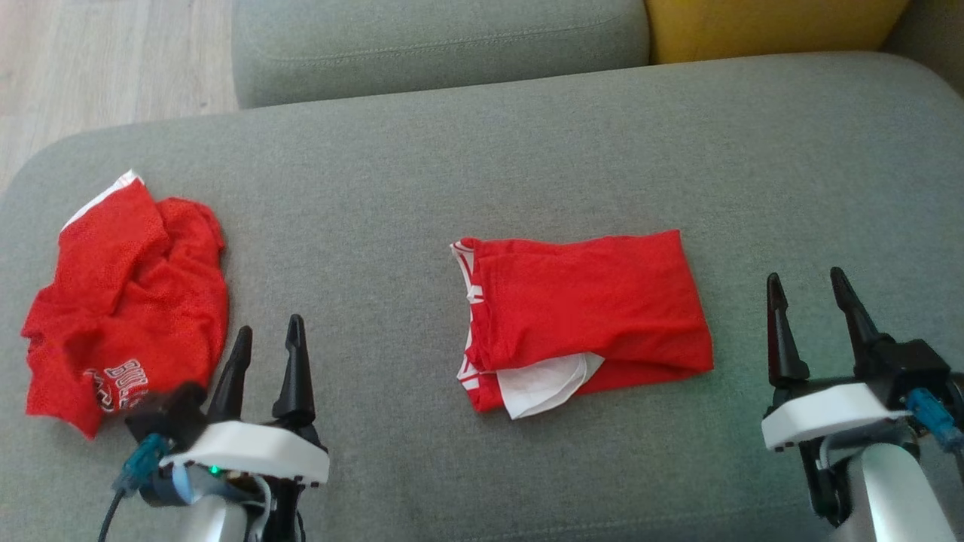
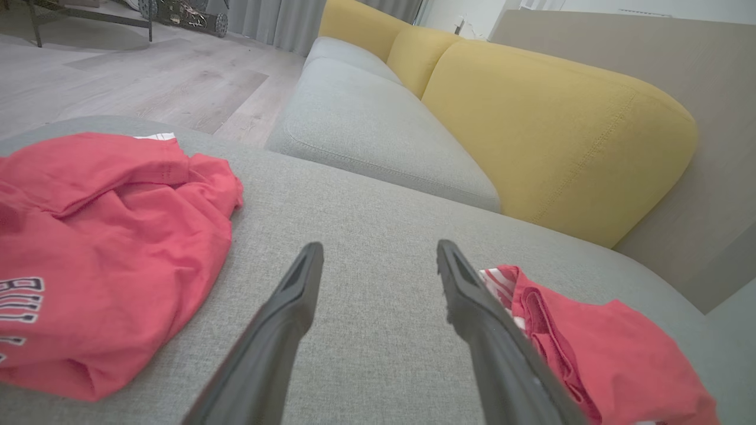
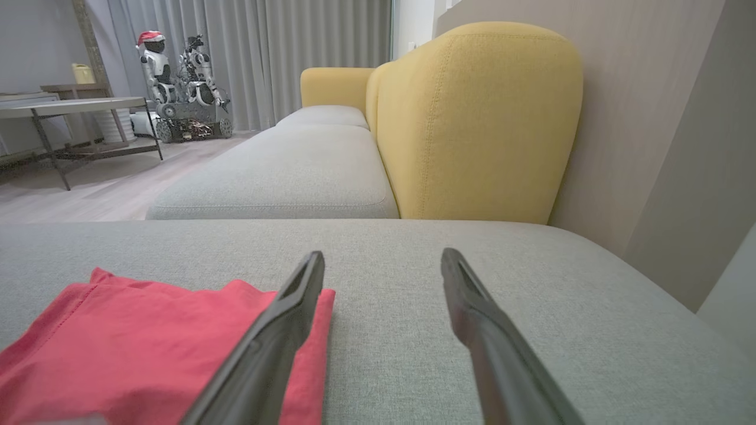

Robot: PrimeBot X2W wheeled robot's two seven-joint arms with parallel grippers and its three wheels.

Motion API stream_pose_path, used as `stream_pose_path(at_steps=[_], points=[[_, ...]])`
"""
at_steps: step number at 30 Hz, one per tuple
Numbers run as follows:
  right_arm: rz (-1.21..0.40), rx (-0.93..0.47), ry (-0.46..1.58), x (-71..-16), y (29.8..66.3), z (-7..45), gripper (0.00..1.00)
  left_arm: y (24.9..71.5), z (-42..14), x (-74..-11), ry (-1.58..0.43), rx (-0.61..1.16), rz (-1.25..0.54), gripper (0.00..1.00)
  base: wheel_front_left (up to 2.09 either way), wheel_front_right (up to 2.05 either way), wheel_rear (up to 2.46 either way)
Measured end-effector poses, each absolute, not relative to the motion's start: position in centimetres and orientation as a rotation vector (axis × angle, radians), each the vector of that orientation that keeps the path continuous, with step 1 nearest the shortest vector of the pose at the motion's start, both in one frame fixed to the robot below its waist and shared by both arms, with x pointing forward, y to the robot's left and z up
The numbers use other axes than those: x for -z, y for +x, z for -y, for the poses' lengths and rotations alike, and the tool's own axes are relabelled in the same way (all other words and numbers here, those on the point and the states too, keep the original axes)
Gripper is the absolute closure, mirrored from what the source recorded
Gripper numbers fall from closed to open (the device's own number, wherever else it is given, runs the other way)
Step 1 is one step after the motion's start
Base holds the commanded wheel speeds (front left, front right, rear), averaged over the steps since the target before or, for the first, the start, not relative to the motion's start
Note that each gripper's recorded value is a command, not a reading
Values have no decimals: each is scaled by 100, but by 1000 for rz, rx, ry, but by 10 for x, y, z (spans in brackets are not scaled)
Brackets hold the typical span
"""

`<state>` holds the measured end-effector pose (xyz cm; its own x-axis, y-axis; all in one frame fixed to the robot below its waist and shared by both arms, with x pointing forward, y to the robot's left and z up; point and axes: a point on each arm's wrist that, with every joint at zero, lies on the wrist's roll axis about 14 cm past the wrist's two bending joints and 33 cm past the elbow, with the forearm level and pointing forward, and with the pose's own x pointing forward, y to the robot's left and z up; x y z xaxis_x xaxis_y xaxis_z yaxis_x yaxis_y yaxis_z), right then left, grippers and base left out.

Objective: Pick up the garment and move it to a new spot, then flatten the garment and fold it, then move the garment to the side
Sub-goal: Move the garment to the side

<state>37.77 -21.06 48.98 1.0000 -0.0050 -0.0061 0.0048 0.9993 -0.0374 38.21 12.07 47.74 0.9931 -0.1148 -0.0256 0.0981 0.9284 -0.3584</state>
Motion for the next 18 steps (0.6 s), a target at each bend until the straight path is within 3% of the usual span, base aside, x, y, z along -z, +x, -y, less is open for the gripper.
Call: stream_pose_path(at_steps=[18], points=[[-294,-51,136,-419,414,177,0,396,-129,-453,-358,89,-105,0,0,0,0]])
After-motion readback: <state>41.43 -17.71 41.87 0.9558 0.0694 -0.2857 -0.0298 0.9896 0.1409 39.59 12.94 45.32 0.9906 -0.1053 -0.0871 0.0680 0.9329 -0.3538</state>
